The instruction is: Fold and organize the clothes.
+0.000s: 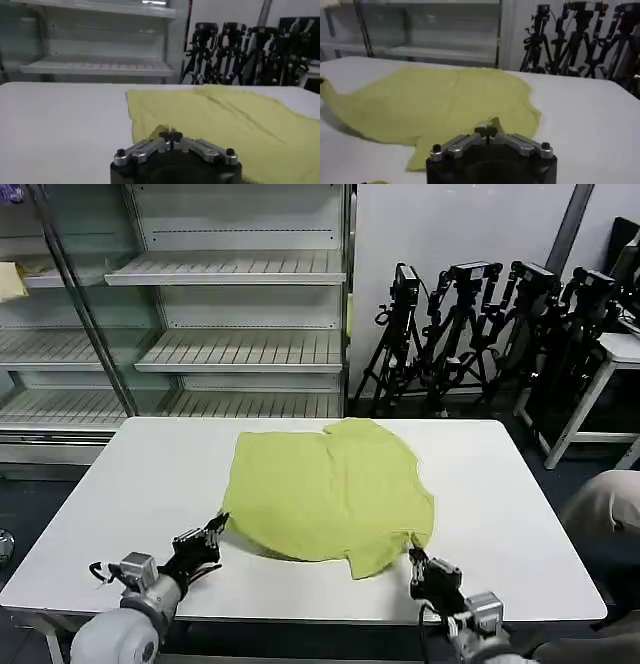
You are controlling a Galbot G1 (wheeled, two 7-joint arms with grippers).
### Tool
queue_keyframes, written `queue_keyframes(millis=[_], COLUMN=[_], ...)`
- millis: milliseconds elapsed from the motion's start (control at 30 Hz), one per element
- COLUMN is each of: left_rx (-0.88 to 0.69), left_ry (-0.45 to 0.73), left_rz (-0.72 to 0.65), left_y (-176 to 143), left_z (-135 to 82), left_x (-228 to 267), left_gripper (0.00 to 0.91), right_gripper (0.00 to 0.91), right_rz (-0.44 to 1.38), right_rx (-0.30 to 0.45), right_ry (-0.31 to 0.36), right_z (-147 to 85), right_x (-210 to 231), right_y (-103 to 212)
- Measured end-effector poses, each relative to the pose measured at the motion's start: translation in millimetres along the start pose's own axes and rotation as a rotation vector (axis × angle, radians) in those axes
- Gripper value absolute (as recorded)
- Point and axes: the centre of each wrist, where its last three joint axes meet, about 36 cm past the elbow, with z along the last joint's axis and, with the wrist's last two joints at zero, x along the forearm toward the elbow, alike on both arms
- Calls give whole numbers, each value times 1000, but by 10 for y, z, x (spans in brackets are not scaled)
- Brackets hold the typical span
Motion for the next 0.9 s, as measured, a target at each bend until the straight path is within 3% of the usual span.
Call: queue_keyframes(millis=[500, 900], left_rx=[30, 37], left_ry=[-13, 9], left_rz=[-8, -10], left_y=[234, 353], left_z=[-161, -147], left_x=[-617, -929], left_gripper=[10, 10], right_gripper=[0, 0], right_rz=[53, 80], right_rx=[28, 48], right_ry=[-34, -37], right_z=[-150, -148], right_x=[-734, -1111], right_y=[-215, -292])
